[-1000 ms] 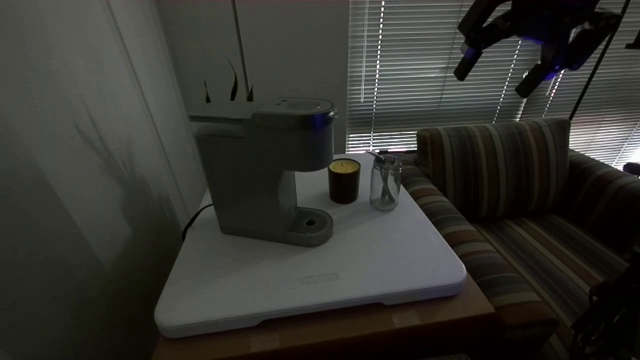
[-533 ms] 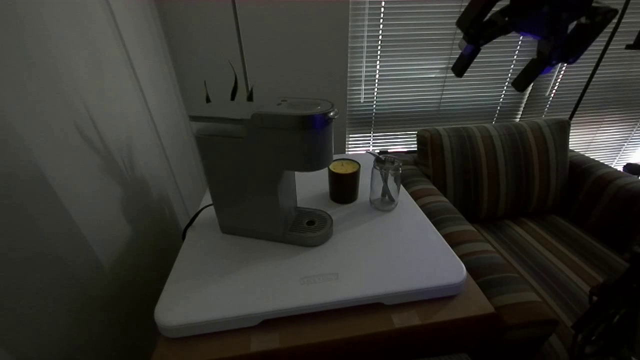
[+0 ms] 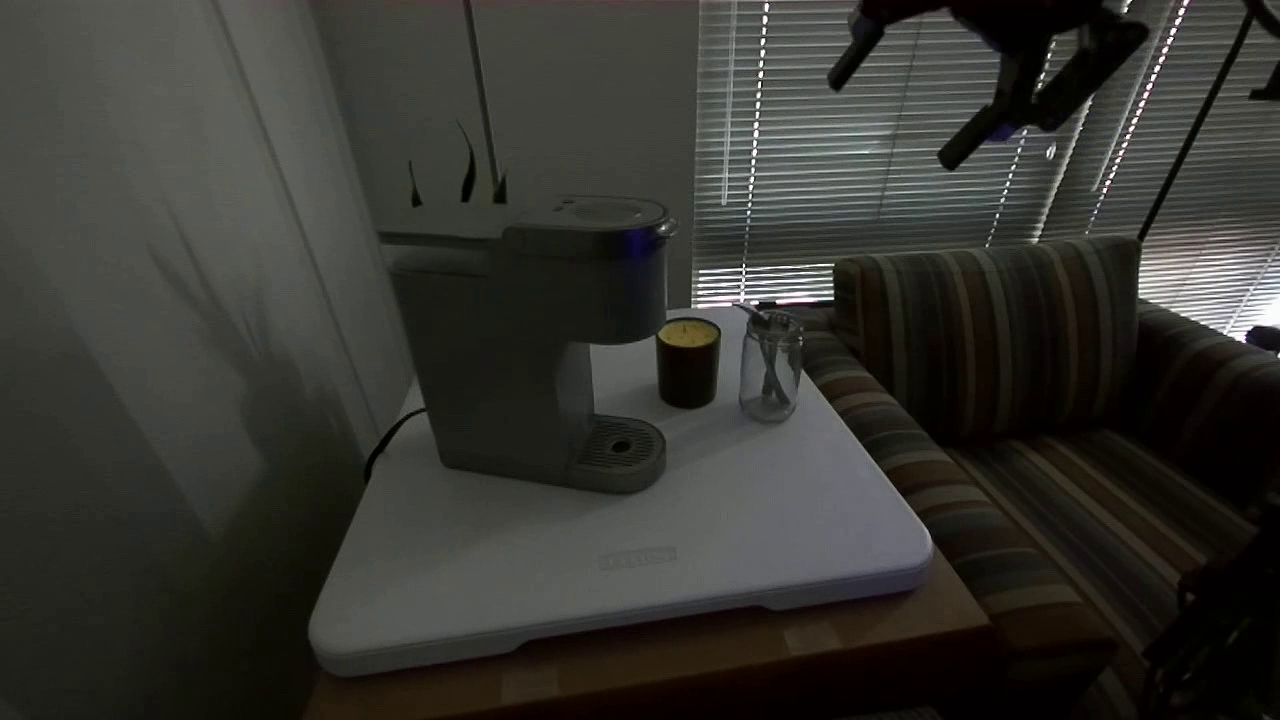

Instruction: Open the lid of the coffee maker

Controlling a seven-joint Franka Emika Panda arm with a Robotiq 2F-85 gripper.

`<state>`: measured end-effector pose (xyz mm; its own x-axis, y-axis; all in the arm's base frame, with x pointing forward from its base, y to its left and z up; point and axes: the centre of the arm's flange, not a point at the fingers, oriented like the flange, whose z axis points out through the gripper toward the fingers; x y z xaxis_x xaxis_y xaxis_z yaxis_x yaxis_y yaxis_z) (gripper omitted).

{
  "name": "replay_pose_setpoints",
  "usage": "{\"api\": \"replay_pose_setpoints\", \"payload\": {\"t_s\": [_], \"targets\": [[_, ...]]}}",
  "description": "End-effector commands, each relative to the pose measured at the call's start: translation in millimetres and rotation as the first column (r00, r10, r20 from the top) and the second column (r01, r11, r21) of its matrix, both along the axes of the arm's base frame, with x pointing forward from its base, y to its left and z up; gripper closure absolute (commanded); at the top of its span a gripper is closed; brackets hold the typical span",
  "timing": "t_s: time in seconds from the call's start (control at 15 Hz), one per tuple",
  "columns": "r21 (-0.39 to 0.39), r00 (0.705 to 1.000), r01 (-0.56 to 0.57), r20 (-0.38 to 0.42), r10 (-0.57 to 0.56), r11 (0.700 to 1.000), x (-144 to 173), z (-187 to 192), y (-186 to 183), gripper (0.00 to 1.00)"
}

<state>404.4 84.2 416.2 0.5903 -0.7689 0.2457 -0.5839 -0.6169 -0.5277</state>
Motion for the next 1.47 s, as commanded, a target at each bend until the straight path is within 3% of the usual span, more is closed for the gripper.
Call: {"api": "replay_pose_setpoints", "payload": {"t_s": [0.0,0.27,0.53,0.93,1.0,1.4], "targets": [[0.186,0.998,0.048,0.042,-0.057,0.981,32,-18,-14,0.0],[0.269,0.996,0.052,0.053,-0.068,0.962,42,-35,-11,0.0],[0.292,0.998,-0.013,0.063,-0.006,0.956,38,-46,0,0.0],[0.095,0.991,-0.134,0.007,0.134,0.986,36,-71,-2,0.0],[0.168,0.994,-0.112,0.032,0.109,0.979,26,-47,0,0.0],[0.139,0.995,-0.096,0.039,0.092,0.986,27,-55,1,0.0]]}}
